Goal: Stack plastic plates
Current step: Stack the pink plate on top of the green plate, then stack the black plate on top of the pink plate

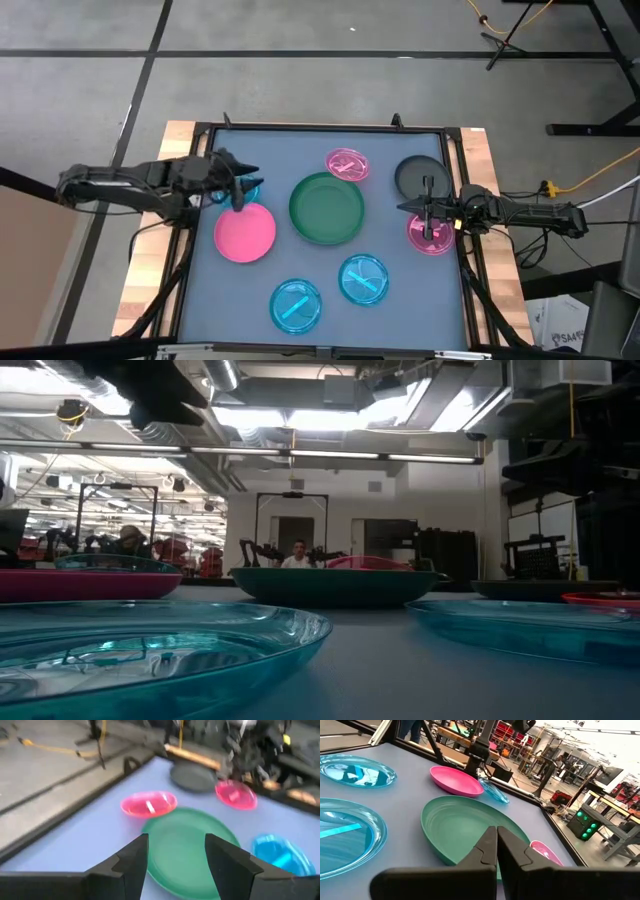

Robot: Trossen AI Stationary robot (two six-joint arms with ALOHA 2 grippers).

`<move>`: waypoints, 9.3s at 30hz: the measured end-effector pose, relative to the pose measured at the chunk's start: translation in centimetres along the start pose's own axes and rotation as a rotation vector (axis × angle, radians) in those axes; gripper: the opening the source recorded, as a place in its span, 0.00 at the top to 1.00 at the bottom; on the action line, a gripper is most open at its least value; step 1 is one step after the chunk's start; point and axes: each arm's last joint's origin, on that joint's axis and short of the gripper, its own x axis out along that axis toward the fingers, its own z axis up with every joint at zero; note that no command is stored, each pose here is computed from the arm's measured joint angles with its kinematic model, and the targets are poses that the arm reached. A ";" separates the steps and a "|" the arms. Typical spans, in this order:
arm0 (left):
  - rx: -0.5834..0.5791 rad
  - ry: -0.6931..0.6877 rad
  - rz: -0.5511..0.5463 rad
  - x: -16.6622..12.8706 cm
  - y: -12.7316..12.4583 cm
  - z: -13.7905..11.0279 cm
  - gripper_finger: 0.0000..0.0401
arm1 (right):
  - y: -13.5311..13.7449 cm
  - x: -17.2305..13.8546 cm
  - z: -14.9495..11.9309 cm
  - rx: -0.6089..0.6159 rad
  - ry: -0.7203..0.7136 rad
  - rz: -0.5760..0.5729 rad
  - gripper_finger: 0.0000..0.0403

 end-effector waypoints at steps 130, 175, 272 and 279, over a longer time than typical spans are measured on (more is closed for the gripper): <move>-0.181 0.509 -0.033 17.4 0.6 4.3 0.99 | 0.0 0.0 0.0 -0.050 0.002 0.004 0.99; -0.233 0.730 0.113 24.1 3.9 -1.9 0.91 | -0.1 0.0 -0.1 -0.053 0.026 -0.036 0.99; -0.171 0.664 0.070 24.4 1.4 -1.8 0.84 | -21.0 2.6 -2.2 0.188 1.312 0.198 0.67; -0.129 0.654 0.093 24.3 0.3 -2.1 0.84 | -21.3 3.3 -4.3 0.157 1.334 0.260 0.67</move>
